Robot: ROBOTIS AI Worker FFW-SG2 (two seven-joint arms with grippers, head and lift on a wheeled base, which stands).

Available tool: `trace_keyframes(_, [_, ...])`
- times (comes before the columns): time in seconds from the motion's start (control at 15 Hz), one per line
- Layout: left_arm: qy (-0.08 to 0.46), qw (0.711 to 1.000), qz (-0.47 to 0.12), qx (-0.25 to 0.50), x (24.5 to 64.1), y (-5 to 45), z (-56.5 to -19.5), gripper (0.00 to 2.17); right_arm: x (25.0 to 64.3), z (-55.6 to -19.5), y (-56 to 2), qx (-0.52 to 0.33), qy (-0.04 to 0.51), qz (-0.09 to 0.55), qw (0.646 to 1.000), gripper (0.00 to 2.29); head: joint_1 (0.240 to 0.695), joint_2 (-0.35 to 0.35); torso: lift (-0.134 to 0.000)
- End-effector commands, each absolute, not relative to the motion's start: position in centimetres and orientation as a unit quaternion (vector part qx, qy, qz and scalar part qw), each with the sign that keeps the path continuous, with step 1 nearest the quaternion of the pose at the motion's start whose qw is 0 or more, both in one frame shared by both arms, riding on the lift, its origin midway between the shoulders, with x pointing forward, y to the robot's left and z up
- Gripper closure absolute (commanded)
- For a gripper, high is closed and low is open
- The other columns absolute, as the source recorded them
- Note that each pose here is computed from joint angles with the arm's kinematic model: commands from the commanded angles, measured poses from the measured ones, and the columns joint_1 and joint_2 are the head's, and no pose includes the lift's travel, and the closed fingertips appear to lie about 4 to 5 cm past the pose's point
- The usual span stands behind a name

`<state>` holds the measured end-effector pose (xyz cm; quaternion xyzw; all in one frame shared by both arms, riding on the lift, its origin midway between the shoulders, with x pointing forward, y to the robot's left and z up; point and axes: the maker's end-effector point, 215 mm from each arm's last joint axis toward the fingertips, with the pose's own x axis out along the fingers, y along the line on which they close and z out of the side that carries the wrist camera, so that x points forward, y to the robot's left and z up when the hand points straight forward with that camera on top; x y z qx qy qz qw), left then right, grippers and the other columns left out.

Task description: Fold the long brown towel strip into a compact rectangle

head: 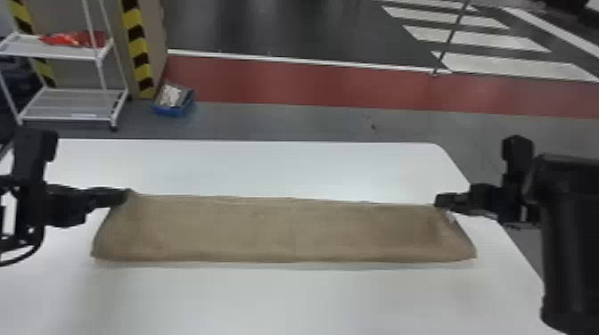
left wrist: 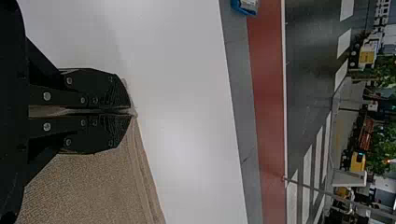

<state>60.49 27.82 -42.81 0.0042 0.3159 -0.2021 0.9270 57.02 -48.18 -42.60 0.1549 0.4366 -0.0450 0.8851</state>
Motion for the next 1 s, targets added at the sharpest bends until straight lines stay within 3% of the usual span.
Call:
trace_keyframes(0.0, [0.317, 0.927, -0.202, 0.004, 60.4, 27.9, -42.9, 1.09, 56.9, -42.7, -48.2, 0.148, 0.441, -0.046, 0.884, 0.72, 0.695, -0.187, -0.124])
trace_keyframes(0.4, [0.317, 0.926, -0.205, 0.003, 60.2, 27.8, -42.9, 1.09, 57.0, -42.4, -48.9, 0.134, 0.443, -0.055, 0.885, 0.74, 0.695, -0.189, -0.124])
trace_keyframes(0.53, [0.316, 0.926, -0.206, 0.003, 60.2, 27.7, -42.8, 1.09, 56.7, -42.5, -49.3, 0.130, 0.447, -0.060, 0.883, 0.97, 0.695, -0.193, -0.124])
trace_keyframes(0.93, [0.317, 0.925, -0.207, 0.003, 60.2, 27.7, -42.9, 1.09, 56.1, -42.9, -50.0, 0.131, 0.451, -0.066, 0.880, 0.94, 0.695, -0.204, -0.124])
